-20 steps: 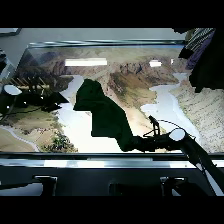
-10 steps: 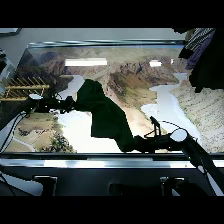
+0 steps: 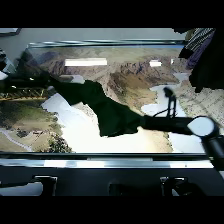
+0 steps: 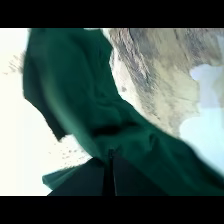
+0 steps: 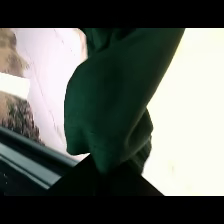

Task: Fold the clothes and pants, and hang the long-sleeved shirts on hangers.

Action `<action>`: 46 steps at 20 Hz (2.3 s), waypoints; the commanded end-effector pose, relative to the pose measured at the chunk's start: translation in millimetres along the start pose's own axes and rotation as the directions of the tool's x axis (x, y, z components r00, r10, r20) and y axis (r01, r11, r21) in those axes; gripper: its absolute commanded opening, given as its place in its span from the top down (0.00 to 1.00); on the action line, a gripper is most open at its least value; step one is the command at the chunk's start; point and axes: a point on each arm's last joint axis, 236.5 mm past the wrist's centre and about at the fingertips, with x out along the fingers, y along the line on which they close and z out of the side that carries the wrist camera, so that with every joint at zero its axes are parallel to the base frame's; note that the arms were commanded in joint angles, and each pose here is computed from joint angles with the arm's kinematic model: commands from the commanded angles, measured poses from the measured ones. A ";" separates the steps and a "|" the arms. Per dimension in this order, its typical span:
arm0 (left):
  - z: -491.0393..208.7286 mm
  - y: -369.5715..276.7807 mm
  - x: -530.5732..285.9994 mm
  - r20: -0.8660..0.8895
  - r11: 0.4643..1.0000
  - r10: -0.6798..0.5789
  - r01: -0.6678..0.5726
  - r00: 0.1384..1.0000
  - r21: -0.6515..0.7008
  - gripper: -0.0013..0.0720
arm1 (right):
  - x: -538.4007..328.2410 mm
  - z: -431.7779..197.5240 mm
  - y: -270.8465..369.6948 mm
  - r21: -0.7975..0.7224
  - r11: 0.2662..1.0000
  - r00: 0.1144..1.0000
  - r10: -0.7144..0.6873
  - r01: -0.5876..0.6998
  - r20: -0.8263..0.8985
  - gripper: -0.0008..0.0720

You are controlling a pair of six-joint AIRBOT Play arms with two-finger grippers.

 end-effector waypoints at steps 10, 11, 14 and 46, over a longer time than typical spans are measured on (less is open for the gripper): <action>-17.9 -171.0 -401.8 0.817 0.878 0.278 -0.479 0.505 -0.003 0.96 | -326.6 101.0 155.6 -0.379 0.869 0.722 0.038 0.317 0.691 0.95; -21.1 -172.5 -405.9 0.823 0.873 0.281 -0.488 0.494 -0.005 0.96 | -330.3 102.2 151.9 -0.359 0.874 0.712 0.021 0.328 0.702 0.95; -13.8 -151.9 -385.4 0.769 0.874 0.325 -0.485 0.550 -0.022 0.96 | -301.7 111.5 132.5 -0.332 0.880 0.766 -0.054 0.340 0.640 0.95; -86.2 122.6 72.5 -0.466 0.917 0.343 -0.399 0.815 -0.024 0.96 | 46.3 -55.2 -117.3 0.250 0.944 0.819 -0.035 0.215 -0.572 0.13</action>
